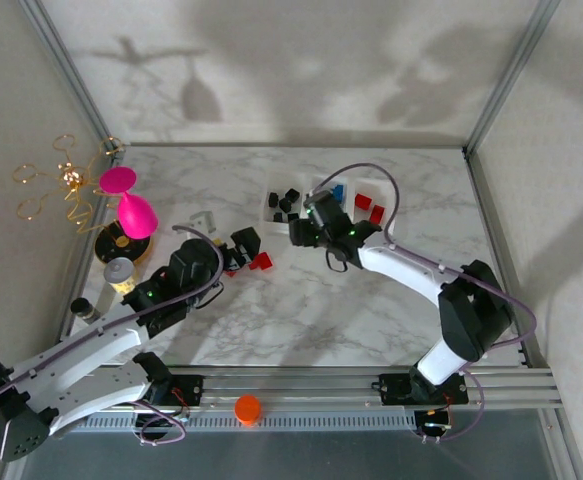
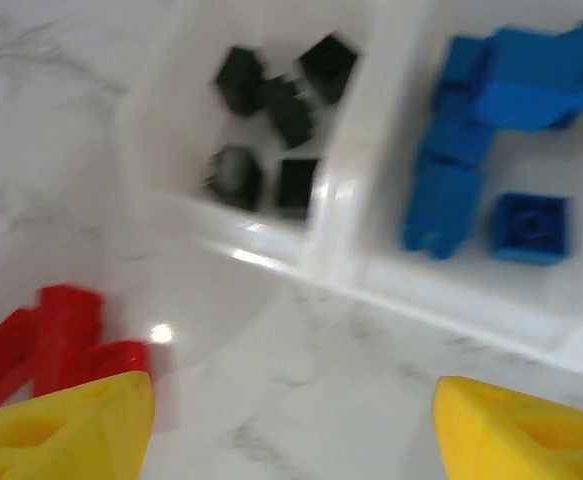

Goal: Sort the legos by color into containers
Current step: Pick up the lego from the center of the table.

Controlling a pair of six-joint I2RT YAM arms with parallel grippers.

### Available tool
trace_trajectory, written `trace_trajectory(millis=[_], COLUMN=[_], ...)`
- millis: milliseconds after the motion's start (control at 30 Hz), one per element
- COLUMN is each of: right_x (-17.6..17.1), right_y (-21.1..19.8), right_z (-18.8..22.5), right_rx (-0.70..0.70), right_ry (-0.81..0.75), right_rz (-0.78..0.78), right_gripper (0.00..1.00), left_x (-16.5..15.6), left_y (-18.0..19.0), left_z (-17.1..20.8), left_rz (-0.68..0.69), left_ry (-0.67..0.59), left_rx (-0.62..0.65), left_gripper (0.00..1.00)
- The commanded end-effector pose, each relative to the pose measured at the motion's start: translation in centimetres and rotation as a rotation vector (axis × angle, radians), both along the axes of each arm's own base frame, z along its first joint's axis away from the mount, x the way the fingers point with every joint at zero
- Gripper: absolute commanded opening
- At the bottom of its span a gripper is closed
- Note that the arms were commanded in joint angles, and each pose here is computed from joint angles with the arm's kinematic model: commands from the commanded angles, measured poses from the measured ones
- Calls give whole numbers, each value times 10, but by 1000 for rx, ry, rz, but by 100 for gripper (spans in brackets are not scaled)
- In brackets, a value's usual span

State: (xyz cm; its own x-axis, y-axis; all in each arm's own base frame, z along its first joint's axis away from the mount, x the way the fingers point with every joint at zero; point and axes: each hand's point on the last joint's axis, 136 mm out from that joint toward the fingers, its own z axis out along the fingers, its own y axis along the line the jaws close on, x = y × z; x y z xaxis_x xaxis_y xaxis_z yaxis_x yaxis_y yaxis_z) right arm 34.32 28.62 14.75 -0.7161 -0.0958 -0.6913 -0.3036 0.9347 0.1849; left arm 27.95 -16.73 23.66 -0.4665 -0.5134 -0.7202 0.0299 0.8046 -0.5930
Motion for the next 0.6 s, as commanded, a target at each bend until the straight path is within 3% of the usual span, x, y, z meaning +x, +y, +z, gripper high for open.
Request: trace_trajectory(millis=[0,300,567], right_x=[-17,-30,-31], right_y=[33,92,101], right_z=[-18,-60,-105], right_rx=[39,13,-91], right_ry=[47,91,145], right_rz=[45,118,202], right_gripper=[75,80,69], left_x=[-10,-27,-30], left_y=[25,56,60], left_z=[-16,-25,-28], left_rz=[89,176,186], left_ry=[44,59,64], left_rx=[37,26,26], left_gripper=[100,100,100])
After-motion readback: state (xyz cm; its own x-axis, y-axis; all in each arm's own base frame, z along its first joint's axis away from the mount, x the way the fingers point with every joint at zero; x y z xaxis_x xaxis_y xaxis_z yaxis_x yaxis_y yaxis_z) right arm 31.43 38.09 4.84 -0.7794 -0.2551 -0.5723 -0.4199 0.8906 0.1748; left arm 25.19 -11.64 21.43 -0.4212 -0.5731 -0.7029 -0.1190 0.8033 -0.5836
